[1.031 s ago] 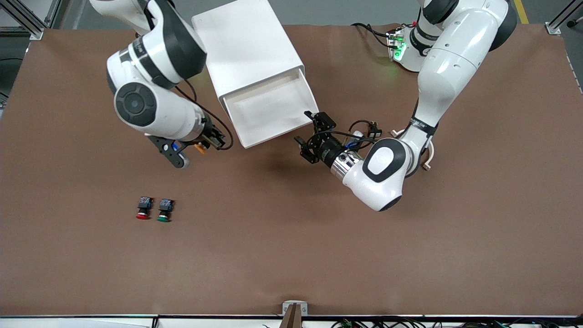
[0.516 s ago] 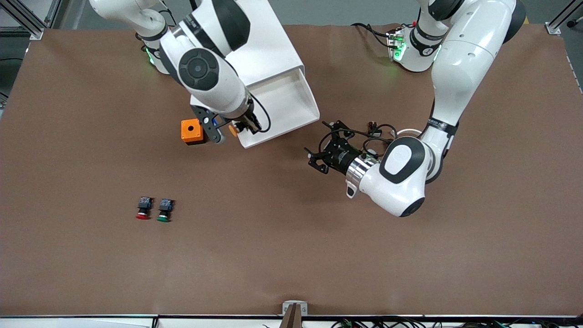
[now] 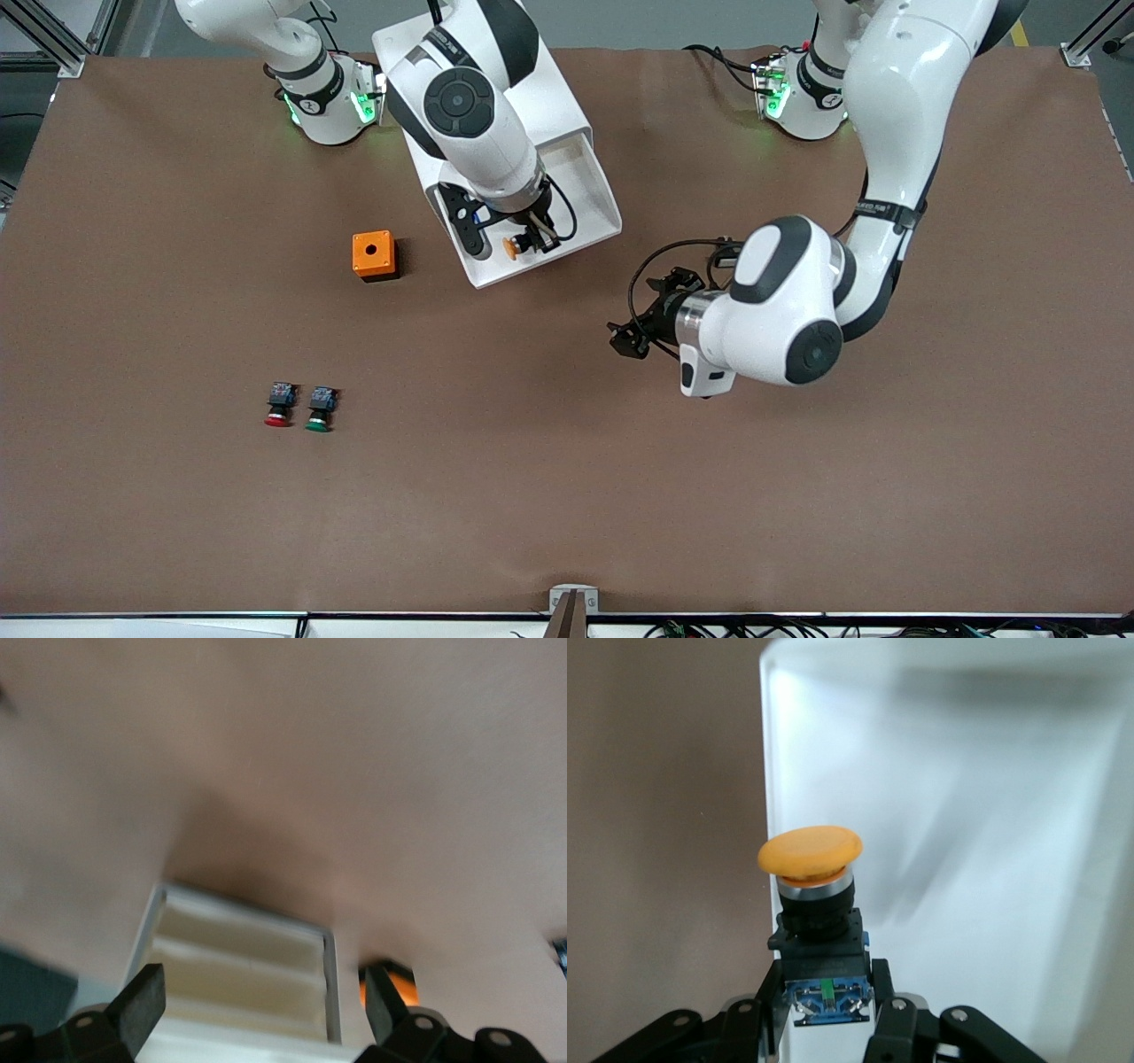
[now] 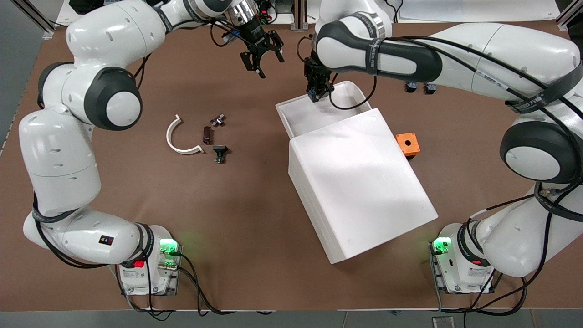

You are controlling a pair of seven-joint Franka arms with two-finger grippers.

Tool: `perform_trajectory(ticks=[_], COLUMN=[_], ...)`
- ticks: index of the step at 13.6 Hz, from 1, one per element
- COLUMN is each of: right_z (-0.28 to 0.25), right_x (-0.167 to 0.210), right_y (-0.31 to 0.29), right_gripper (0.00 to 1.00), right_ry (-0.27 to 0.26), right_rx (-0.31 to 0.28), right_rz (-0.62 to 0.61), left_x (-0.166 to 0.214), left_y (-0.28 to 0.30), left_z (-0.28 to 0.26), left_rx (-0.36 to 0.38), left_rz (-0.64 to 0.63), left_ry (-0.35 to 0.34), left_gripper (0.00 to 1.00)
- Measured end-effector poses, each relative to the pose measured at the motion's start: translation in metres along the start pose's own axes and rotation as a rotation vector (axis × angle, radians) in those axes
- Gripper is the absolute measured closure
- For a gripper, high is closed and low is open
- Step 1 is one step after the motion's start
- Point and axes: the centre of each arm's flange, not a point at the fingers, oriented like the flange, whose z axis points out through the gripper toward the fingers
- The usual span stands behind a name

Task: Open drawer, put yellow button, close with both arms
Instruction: 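Lower the yellow button into the open drawer and open the right gripper, then withdraw the right gripper to rest while the left gripper moves to the drawer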

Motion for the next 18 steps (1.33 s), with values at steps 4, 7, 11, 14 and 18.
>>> perform_trajectory(ticks=[4, 7, 11, 14, 18], right_z=[0.004, 0.004, -0.018, -0.057, -0.099], right_x=[-0.003, -0.002, 0.038, 0.114, 0.208], right_y=[0.002, 0.001, -0.013, -0.03, -0.036], right_gripper=[0.44, 0.16, 0.0, 0.0, 0.0], right_ry=[-0.009, -0.009, -0.002, 0.023, 0.114], right_rx=[0.0, 0.001, 0.019, 0.01, -0.024], right_rz=[0.008, 0.012, -0.028, -0.165, -0.395], left_x=[-0.057, -0.063, -0.08, -0.094, -0.111], left_y=[0.007, 0.012, 0.019, 0.021, 0.025], left_z=[-0.02, -0.021, -0.012, 0.001, 0.041], left_rx=[-0.013, -0.015, -0.028, -0.005, 0.054], left_rz=[0.141, 0.206, 0.26, 0.305, 0.357], left_ry=[0.3, 0.439, 0.48, 0.518, 0.542], left_gripper=[0.0, 0.0, 0.0, 0.0, 0.0])
